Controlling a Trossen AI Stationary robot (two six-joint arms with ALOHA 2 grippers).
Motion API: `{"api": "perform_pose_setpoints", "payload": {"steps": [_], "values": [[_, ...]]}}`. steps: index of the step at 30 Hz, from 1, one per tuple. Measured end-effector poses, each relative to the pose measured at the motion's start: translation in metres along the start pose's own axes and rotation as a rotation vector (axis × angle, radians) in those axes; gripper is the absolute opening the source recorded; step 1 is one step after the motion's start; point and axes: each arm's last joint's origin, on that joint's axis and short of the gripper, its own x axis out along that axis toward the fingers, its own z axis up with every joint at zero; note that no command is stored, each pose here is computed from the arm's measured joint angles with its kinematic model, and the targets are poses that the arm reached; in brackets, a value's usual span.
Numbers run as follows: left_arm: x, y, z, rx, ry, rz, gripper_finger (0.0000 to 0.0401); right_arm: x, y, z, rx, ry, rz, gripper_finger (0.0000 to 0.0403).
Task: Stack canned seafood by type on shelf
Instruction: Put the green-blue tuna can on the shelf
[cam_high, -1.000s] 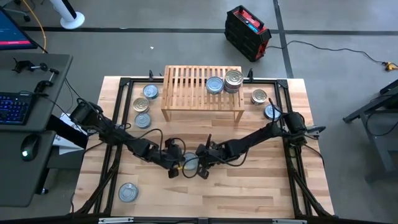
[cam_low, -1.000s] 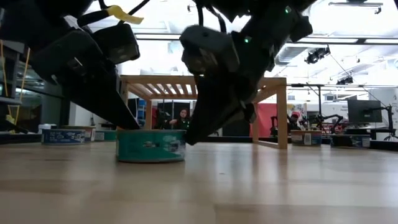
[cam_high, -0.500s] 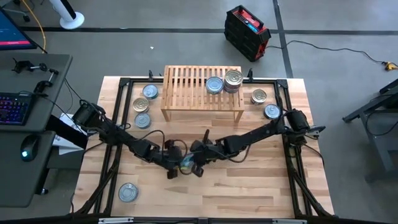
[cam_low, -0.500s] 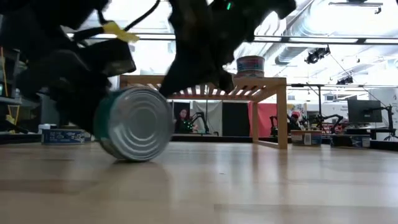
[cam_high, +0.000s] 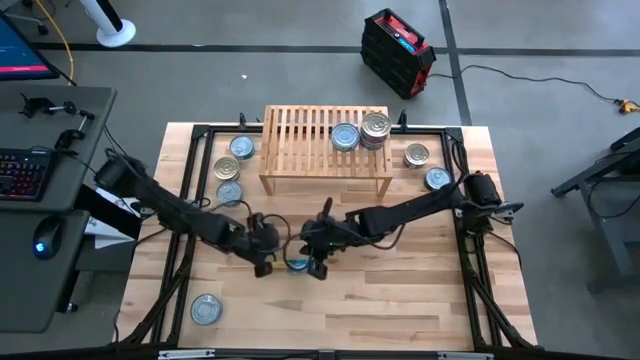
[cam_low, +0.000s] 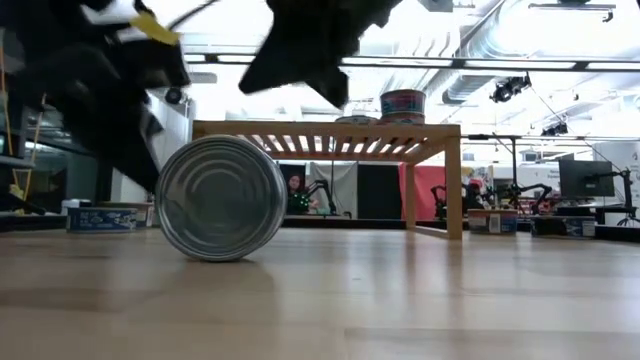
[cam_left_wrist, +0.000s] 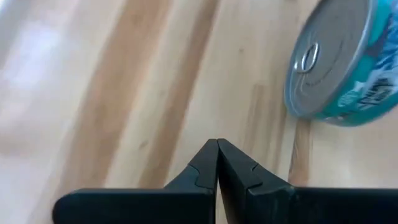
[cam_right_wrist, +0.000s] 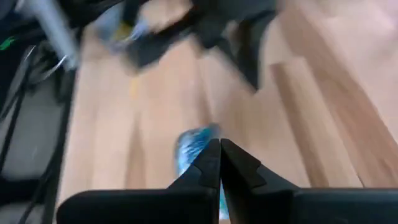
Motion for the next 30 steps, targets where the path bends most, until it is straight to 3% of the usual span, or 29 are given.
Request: {"api": "perform_pose_setpoints", "payload": {"steps": [3, 7, 13, 16, 24, 30], "values": [[-0.023, 0.005, 0.000, -0.069, -0.047, 0.007, 0.0000, -0.008, 0.004, 0.017, -0.126, -0.006, 0.072, 0.0022], [-0.051, 0.004, 0.002, -0.178, -0.146, -0.052, 0.0000, -0.018, 0.005, 0.030, -0.217, 0.050, 0.068, 0.0096], [-0.082, 0.002, -0.001, -0.297, -0.255, -0.149, 0.0000, -0.005, 0.014, 0.014, -0.321, 0.173, 0.082, 0.0242], [-0.090, 0.001, -0.002, -0.349, -0.296, -0.168, 0.0000, 0.002, 0.017, 0.004, -0.379, 0.222, 0.055, 0.0285], [-0.093, -0.001, -0.004, -0.393, -0.325, -0.162, 0.0000, 0.033, 0.010, -0.013, -0.365, 0.284, -0.003, 0.0300], [-0.093, -0.001, -0.003, -0.391, -0.328, -0.165, 0.0000, 0.045, 0.009, -0.021, -0.295, 0.308, 0.021, 0.0299]]}}
